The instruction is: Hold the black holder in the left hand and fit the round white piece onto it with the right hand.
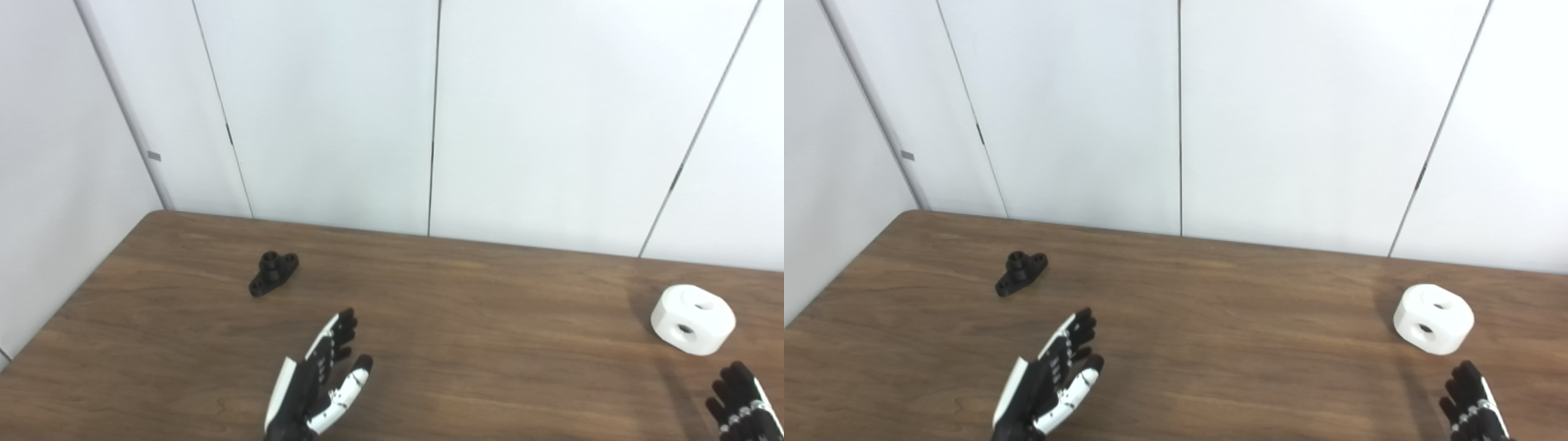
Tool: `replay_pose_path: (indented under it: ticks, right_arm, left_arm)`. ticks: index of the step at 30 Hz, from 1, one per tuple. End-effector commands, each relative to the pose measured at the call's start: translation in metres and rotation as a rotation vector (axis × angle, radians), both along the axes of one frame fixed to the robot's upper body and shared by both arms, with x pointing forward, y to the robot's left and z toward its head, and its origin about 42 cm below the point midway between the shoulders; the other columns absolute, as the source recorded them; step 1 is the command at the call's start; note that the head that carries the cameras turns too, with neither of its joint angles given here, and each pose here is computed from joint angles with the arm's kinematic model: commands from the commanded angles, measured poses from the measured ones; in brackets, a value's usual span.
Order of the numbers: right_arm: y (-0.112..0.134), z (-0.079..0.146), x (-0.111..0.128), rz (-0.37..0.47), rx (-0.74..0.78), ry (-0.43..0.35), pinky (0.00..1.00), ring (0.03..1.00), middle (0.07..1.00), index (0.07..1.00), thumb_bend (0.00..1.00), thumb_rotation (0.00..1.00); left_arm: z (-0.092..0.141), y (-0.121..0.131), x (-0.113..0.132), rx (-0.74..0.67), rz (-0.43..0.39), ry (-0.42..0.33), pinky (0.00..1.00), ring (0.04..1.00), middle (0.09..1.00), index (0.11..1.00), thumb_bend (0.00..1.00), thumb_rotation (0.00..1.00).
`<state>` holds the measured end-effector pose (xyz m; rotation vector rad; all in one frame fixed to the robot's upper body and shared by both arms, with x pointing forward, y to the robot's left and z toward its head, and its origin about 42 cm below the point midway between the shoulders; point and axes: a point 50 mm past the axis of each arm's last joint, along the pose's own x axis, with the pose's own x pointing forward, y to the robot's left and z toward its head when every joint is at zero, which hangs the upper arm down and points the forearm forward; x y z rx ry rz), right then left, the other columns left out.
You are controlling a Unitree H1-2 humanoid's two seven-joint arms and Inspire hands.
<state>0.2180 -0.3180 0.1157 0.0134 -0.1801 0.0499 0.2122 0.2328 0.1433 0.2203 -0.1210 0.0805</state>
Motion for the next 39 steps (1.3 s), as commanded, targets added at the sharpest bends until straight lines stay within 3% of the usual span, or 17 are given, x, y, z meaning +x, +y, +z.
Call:
replay_pose_path:
  ticks: [1, 2, 5, 11, 14, 20, 26, 39]
  right_arm:
    - [-0.005, -0.026, -0.019, -0.019, 0.024, 0.103, 1.00, 1.000, 1.000, 0.988, 0.72, 1.00]
    - [-0.005, -0.026, -0.019, -0.020, 0.021, 0.104, 1.00, 1.000, 1.000, 0.990, 0.72, 1.00]
    - [-0.006, -0.027, -0.020, -0.020, 0.016, 0.106, 1.00, 1.000, 1.000, 0.992, 0.74, 1.00]
    - [-0.006, -0.027, -0.021, -0.019, 0.012, 0.108, 1.00, 1.000, 1.000, 0.991, 0.73, 1.00]
    - [-0.006, -0.028, -0.021, -0.021, 0.014, 0.112, 1.00, 1.000, 1.000, 0.989, 0.74, 1.00]
    - [-0.004, -0.028, -0.023, -0.022, 0.026, 0.113, 1.00, 1.000, 1.000, 0.990, 0.73, 1.00]
    - [-0.004, -0.028, -0.024, -0.021, 0.031, 0.111, 1.00, 1.000, 1.000, 0.983, 0.73, 1.00]
    - [-0.003, -0.029, -0.026, -0.010, 0.033, 0.116, 1.00, 1.000, 1.000, 0.982, 0.73, 1.00]
  left_arm:
    - [0.010, 0.012, -0.008, 0.080, 0.029, -0.002, 0.88, 0.896, 0.924, 0.945, 0.48, 0.36]
    - [0.016, 0.015, -0.005, 0.112, 0.046, -0.007, 0.87, 0.901, 0.933, 0.949, 0.50, 0.30]
    - [0.032, 0.025, 0.004, 0.216, 0.108, -0.015, 0.85, 0.897, 0.924, 0.935, 0.59, 0.26]
    - [0.057, 0.045, 0.016, 0.396, 0.184, 0.008, 0.85, 0.909, 0.927, 0.912, 0.71, 0.28]
    - [0.069, 0.057, 0.023, 0.480, 0.223, 0.026, 0.84, 0.898, 0.916, 0.906, 0.74, 0.33]
    - [0.081, 0.080, 0.038, 0.550, 0.243, 0.046, 0.82, 0.904, 0.924, 0.915, 0.74, 0.34]
    - [0.089, 0.103, 0.057, 0.600, 0.269, 0.042, 0.88, 0.942, 0.937, 0.908, 0.76, 0.33]
    - [0.087, 0.132, 0.106, 0.733, 0.333, 0.082, 0.80, 0.911, 0.906, 0.866, 0.79, 0.39]
